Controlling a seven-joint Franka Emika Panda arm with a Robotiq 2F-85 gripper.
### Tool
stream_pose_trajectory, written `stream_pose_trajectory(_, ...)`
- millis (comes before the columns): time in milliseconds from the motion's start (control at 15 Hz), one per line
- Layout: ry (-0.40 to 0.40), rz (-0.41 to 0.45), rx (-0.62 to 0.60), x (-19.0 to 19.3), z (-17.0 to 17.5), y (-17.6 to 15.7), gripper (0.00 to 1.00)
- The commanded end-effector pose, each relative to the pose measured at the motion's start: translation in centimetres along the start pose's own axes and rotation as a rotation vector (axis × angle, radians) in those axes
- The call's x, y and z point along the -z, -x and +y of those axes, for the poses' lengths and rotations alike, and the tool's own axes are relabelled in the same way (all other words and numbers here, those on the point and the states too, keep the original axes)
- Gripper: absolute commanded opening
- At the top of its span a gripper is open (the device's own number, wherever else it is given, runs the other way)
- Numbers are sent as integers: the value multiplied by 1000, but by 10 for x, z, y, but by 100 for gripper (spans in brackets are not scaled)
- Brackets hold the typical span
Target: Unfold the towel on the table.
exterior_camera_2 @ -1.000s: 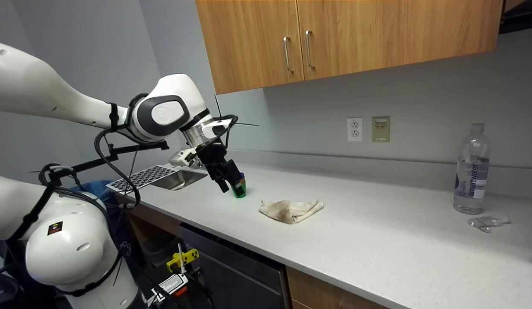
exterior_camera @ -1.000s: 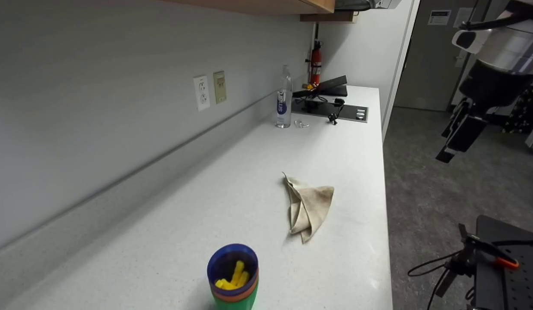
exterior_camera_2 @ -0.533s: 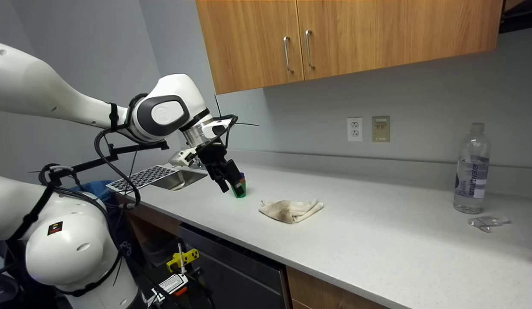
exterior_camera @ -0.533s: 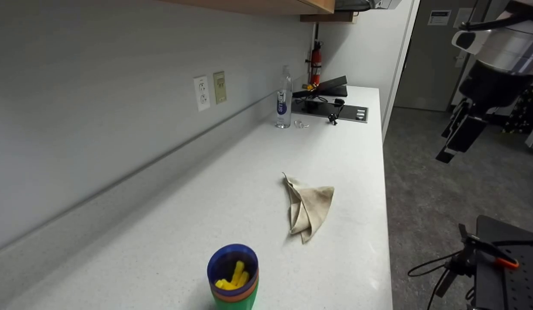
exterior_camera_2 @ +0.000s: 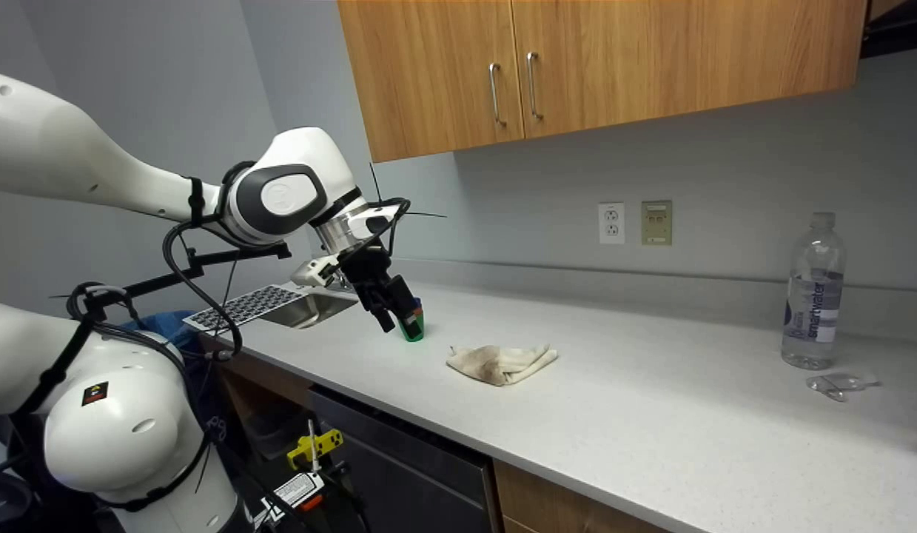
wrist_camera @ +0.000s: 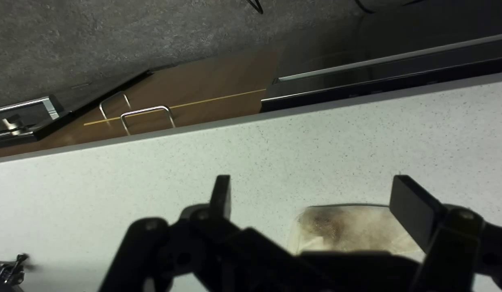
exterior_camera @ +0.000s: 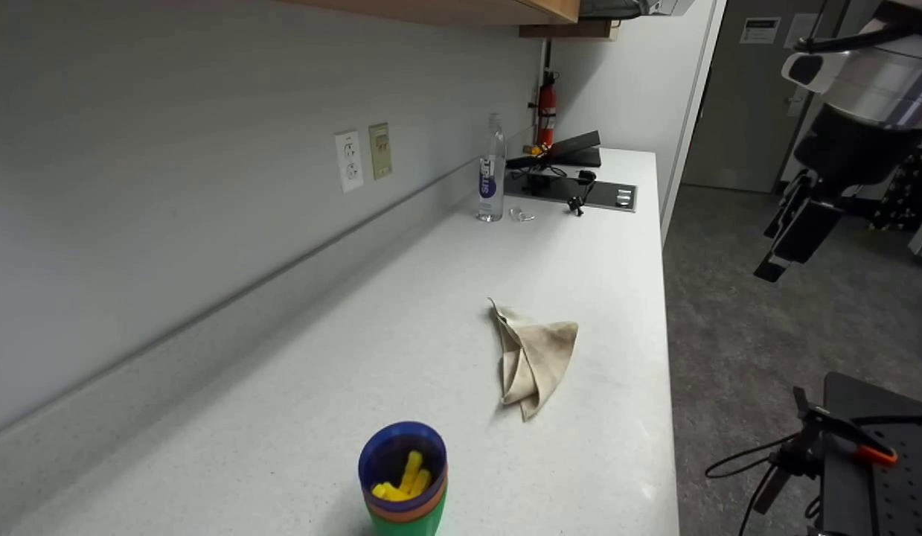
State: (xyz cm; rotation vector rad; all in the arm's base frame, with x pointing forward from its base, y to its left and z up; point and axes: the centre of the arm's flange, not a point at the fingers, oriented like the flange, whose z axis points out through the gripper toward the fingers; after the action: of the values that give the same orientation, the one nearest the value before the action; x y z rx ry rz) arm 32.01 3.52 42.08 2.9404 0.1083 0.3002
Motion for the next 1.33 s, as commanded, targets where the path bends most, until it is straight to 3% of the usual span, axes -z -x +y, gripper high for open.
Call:
stream_pose_trajectory(0, 0, 0, 0, 0, 0, 0, 100)
stream_pose_trajectory(600, -15, 10, -6, 4, -1, -5, 100)
stream_pose_trajectory(1000, -118, 29, -19, 5, -5, -11, 100)
stream_pose_trajectory(1067, -140, 28, -27, 9, 5, -91, 100)
stream_pose_trajectory(1267, -181, 73, -46, 15, 10, -130, 100)
